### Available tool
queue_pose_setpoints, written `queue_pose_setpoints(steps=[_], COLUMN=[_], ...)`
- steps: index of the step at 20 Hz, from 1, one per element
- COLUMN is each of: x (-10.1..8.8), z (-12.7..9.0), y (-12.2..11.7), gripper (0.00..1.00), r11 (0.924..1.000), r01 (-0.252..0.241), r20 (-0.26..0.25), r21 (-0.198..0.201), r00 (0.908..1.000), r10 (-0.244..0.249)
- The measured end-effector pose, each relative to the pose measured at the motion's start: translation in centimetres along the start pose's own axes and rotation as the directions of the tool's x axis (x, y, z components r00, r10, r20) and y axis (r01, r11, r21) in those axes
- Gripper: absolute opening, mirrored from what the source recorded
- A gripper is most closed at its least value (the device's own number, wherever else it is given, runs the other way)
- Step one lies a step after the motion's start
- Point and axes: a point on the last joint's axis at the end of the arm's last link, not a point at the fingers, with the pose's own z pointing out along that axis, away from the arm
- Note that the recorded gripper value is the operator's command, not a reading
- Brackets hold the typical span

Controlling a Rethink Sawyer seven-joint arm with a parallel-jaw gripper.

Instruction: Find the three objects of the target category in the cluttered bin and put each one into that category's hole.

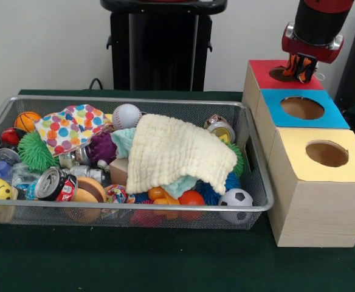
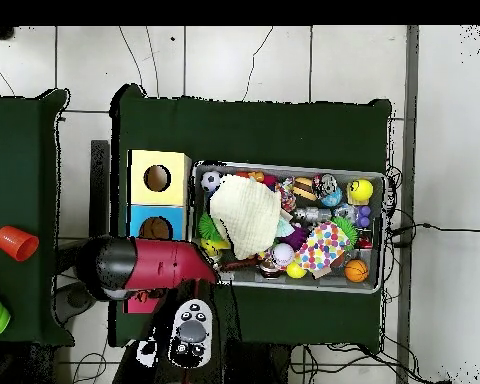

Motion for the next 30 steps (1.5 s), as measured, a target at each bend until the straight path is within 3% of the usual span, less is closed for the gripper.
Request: queue_pose_setpoints(steps=[12,13,17,20,30], x=[0.3,0.3,0.3,0.1,0.0], z=[0.0,0.0,0.1,0.1,0.2], y=[-0.5,-0.7,-1.3,-3.0,-4.1], gripper=[0.0,1.0,1.0,1.0,1.0], r11=[0.9989,0.9986,0.9982,0.9954,0.9894], r01=[-0.035,-0.042,-0.052,-0.089,-0.126], r20=[0.024,0.021,0.013,-0.002,-0.012], r21=[-0.029,-0.031,-0.029,-0.036,-0.072], r00=[0.9991,0.9988,0.9985,0.996,0.992], r10=[0.036,0.043,0.053,0.089,0.125])
